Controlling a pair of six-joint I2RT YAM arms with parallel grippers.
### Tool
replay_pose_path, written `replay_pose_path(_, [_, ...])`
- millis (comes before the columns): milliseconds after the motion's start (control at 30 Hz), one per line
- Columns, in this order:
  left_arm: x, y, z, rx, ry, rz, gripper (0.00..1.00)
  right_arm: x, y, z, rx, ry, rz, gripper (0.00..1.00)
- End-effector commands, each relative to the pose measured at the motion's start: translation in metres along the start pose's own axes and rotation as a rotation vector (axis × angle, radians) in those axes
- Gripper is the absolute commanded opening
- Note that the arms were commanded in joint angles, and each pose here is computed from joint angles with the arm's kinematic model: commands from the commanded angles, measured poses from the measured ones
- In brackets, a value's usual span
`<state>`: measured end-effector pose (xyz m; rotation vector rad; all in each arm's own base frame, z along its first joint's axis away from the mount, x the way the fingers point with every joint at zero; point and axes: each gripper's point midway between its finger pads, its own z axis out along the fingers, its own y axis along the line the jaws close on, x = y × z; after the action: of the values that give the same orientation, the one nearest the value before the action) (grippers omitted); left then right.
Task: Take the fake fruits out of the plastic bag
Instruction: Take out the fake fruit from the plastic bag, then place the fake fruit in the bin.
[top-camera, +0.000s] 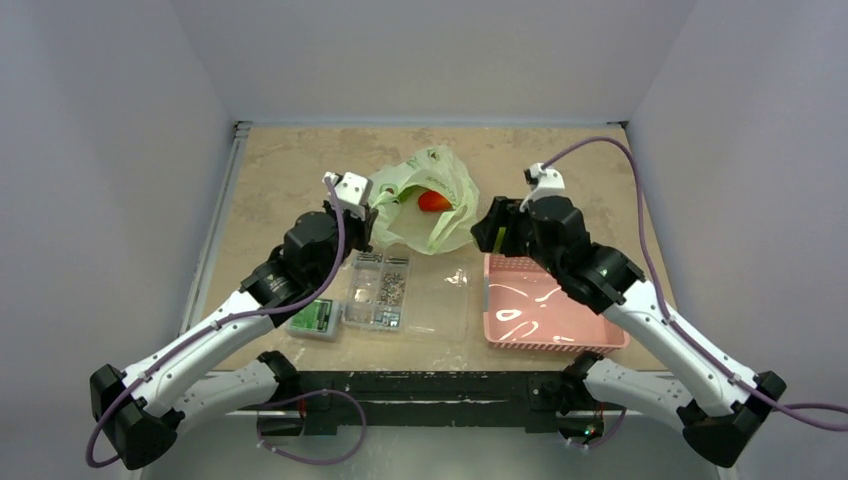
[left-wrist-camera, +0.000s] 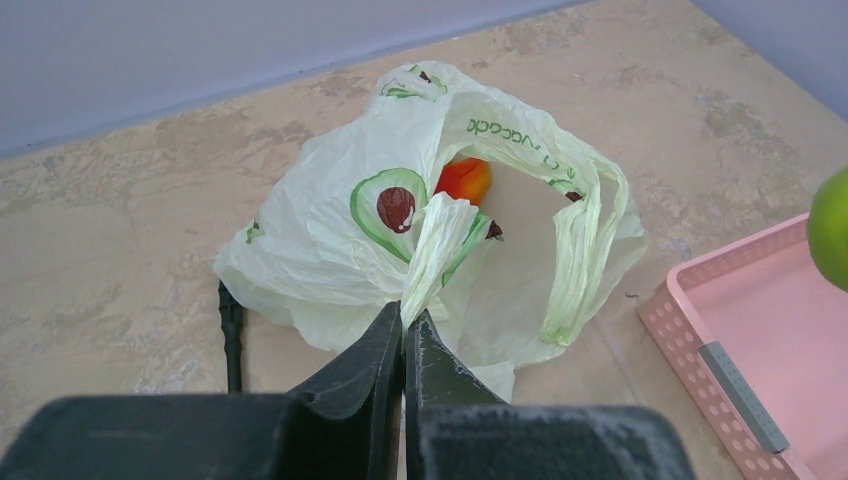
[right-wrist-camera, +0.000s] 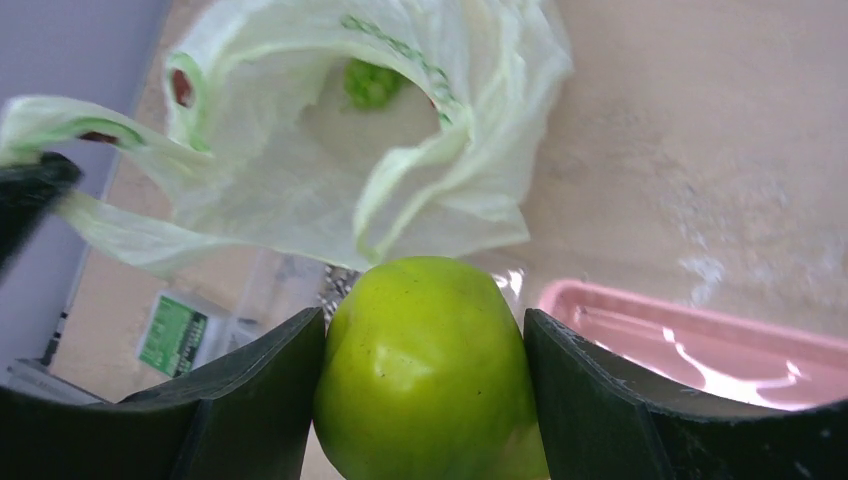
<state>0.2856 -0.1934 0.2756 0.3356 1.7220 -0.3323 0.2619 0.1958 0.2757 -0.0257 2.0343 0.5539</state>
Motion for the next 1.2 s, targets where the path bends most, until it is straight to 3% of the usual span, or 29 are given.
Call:
replay_pose_path(0, [-0.02, 0.001, 0.001, -0.006, -0.042, -0.017, 0.0, 0.055, -0.058, -0.018, 0.245, 0.123, 0.095, 0.0])
replay_pose_path(200, [-0.017, -0.004, 0.003, 0.013, -0.025, -0.028, 0.0, 0.112, -0.096, -0.028, 0.394, 0.201, 0.218, 0.0])
replay_pose_path(700, [-0.014, -0.009, 0.006, 0.038, -0.007, -0.02, 0.0, 0.161, -0.096, 0.024, 0.345, 0.219, 0.289, 0.0])
replay_pose_path(1167, [-0.012, -0.012, 0.011, 0.048, 0.005, -0.014, 0.0, 0.168, -0.115, 0.027, 0.388, 0.149, 0.29, 0.5])
